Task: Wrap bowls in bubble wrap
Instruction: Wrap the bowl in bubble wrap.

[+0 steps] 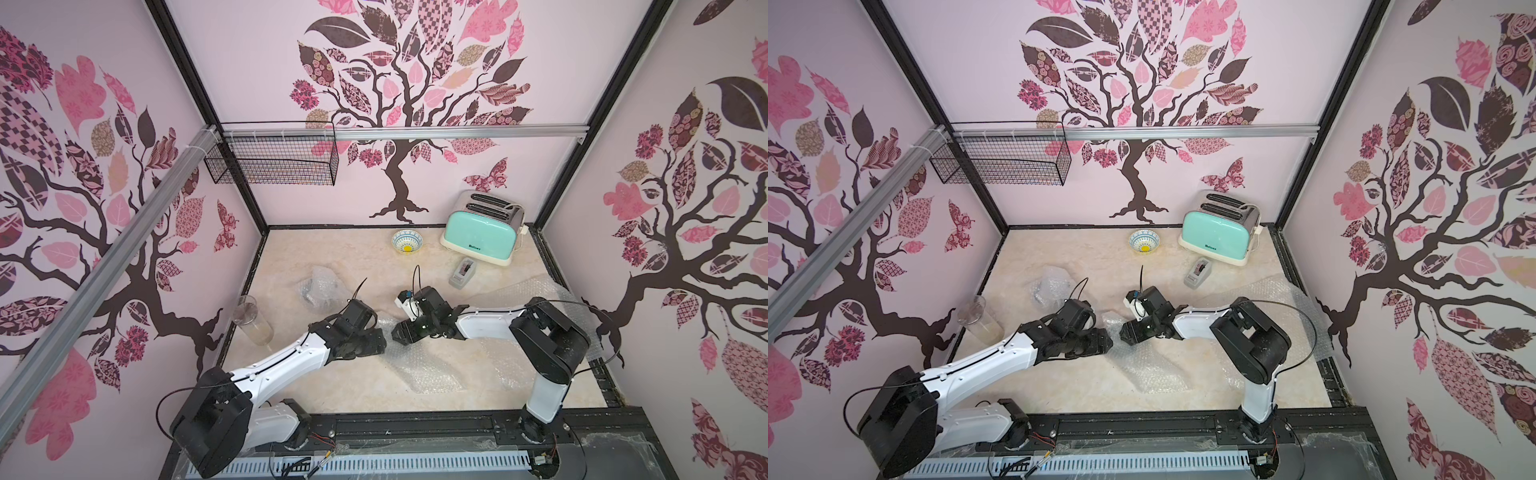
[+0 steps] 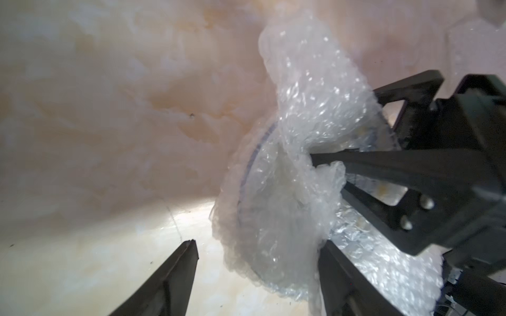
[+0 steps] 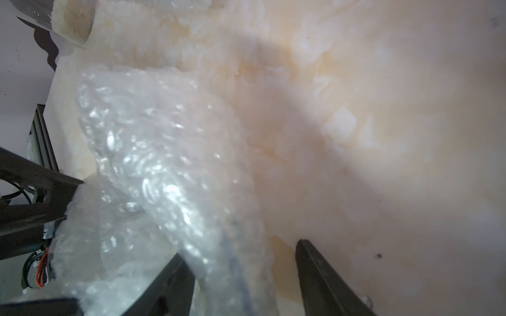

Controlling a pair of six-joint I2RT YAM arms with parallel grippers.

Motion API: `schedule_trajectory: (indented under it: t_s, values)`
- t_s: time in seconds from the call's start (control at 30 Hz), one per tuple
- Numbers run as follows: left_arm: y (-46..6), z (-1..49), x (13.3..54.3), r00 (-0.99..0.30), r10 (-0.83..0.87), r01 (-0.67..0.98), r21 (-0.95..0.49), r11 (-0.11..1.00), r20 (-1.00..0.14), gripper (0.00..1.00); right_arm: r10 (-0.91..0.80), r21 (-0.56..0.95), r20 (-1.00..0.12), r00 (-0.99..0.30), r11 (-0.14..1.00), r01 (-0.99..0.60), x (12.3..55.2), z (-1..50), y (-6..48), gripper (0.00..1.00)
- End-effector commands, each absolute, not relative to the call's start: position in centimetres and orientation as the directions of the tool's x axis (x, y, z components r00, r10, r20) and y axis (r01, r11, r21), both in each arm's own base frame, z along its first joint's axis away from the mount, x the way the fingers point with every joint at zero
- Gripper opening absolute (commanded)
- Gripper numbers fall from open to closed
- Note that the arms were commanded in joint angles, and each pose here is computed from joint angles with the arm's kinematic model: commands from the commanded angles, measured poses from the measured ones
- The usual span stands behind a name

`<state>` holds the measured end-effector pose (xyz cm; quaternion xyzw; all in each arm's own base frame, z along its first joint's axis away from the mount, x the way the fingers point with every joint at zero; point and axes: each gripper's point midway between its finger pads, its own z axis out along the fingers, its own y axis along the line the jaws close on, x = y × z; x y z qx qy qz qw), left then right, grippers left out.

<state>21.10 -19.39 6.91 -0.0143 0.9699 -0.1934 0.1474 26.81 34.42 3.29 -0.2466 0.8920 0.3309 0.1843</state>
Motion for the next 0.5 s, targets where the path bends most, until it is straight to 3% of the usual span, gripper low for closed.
schedule_trajectory:
  t_s: [0.0,0.33,0.47]
  values:
    - [-17.7,7.1,20.3,-0.953,-0.096,0.003,-0.327,0.945,-0.287,0.77,-0.380,0.458,-0.354,-0.854,0.726,-0.513,24.6,-0.8,32.3,0.62]
    - [-19.3,4.3,20.3,-0.965,-0.148,-0.050,-0.401,0.915,-0.218,0.75,-0.382,0.458,-0.356,-0.853,0.724,-0.516,24.5,-0.7,32.3,0.62]
    - [-19.0,3.9,20.3,-0.961,-0.167,-0.060,-0.419,0.906,-0.222,0.61,-0.378,0.461,-0.363,-0.851,0.721,-0.517,24.5,-0.3,32.3,0.63]
